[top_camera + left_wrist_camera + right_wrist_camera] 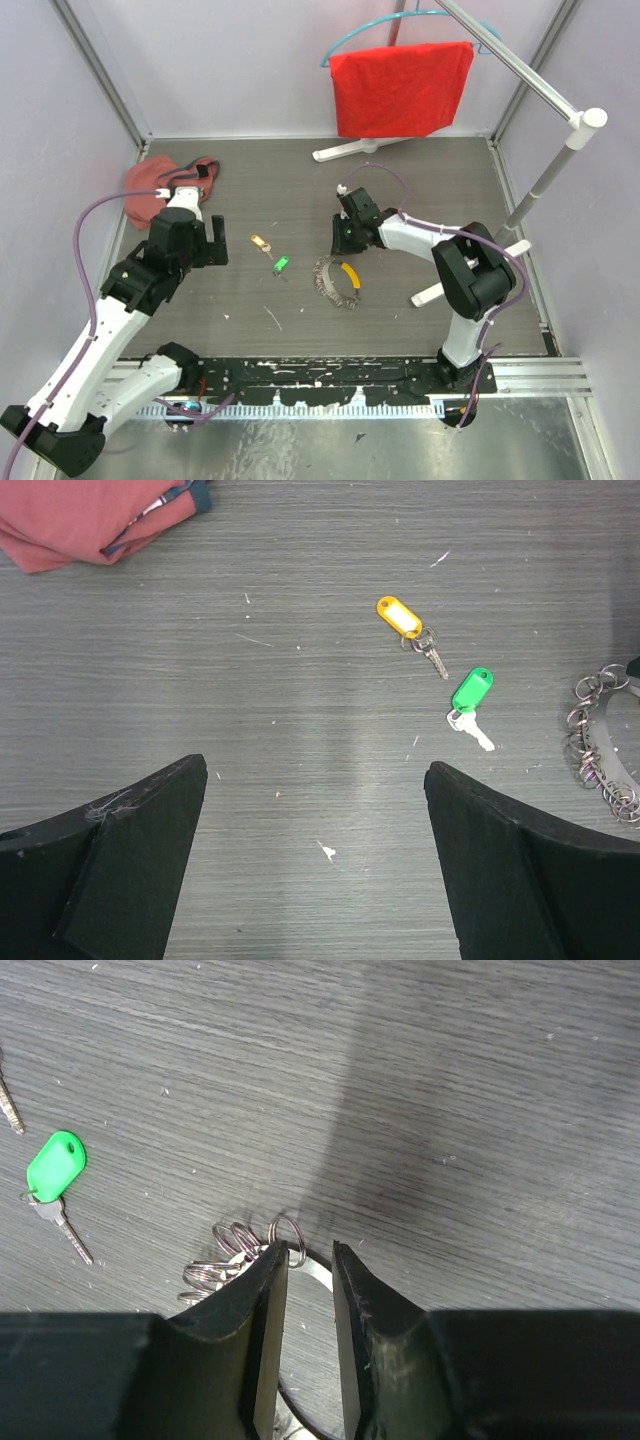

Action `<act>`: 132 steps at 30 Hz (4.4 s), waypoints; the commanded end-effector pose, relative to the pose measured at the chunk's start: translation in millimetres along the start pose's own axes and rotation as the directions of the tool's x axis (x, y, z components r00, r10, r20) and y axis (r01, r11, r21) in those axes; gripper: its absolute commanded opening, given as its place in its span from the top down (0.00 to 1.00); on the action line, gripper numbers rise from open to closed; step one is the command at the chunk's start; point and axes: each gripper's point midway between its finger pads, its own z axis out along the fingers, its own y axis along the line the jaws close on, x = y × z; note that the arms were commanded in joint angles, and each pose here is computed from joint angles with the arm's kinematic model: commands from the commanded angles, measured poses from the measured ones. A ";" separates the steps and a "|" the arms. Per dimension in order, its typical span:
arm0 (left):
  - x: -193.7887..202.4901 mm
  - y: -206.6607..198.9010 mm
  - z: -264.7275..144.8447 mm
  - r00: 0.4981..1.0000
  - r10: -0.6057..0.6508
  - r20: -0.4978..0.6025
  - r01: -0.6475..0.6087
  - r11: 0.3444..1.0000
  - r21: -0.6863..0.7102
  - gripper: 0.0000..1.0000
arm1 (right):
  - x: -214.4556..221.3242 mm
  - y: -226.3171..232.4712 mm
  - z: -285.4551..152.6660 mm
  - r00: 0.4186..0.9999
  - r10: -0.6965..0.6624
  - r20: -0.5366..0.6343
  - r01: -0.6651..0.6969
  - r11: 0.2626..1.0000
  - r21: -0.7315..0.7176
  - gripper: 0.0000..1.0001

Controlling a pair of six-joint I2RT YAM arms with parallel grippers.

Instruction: Put the keys on the keyring

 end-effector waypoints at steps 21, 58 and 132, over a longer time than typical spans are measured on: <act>7.9 -1.8 3.5 0.999 0.032 -0.032 -0.032 0.999 0.009 0.02 | -13.9 19.3 9.3 1.000 -0.007 0.012 0.008 0.997 -0.078 0.80; -65.1 -56.6 -42.4 0.942 -0.202 0.268 0.087 0.919 0.385 0.02 | -60.4 47.9 -109.5 0.808 -0.419 0.414 0.442 0.896 0.044 0.99; -84.3 -183.8 -218.1 0.704 -0.306 0.641 -0.640 0.117 0.759 0.47 | -1.8 247.4 -414.6 0.272 -0.059 0.960 0.937 0.243 -0.251 0.99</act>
